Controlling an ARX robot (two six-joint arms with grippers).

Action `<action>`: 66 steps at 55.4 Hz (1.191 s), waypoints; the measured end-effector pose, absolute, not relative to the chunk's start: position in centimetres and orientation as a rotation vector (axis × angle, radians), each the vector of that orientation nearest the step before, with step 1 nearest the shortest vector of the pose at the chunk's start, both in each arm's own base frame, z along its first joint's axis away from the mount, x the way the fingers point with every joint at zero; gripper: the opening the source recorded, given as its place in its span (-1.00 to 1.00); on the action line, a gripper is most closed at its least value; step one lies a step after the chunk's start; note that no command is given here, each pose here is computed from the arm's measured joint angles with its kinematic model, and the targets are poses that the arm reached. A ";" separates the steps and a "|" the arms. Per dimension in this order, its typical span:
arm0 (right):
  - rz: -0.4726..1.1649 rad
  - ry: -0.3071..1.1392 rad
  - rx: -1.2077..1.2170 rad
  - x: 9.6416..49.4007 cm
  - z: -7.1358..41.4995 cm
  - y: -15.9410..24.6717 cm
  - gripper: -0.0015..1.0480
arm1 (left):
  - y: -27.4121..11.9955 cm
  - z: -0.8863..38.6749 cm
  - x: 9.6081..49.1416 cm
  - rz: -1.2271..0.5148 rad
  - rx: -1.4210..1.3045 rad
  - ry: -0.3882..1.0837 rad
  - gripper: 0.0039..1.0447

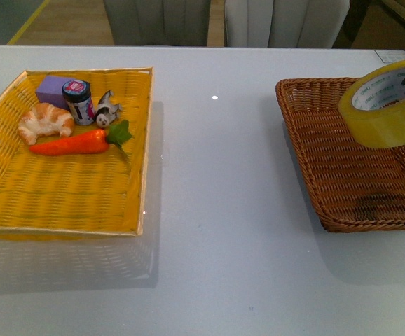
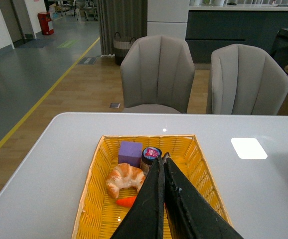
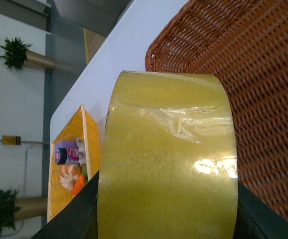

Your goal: Move tape to another basket

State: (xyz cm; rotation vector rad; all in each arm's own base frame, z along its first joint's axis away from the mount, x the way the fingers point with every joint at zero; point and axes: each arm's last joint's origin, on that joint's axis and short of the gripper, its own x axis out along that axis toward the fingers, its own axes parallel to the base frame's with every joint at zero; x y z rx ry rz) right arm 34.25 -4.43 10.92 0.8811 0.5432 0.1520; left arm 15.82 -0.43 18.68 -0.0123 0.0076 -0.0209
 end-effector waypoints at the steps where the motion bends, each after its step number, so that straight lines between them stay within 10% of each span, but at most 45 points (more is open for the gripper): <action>1: 0.147 0.543 0.887 34.6 10.6 -4.5 -0.12 | -0.3 18.6 15.7 -0.014 -0.012 0.008 -0.97; 47: 0.040 0.595 0.980 41.7 1.9 -2.5 -0.11 | 0.0 17.1 12.3 -0.004 -0.011 -0.014 -0.97; 66: -0.024 0.626 0.955 38.9 1.1 -4.3 0.84 | 0.0 17.1 11.4 -0.004 -0.011 -0.016 -0.97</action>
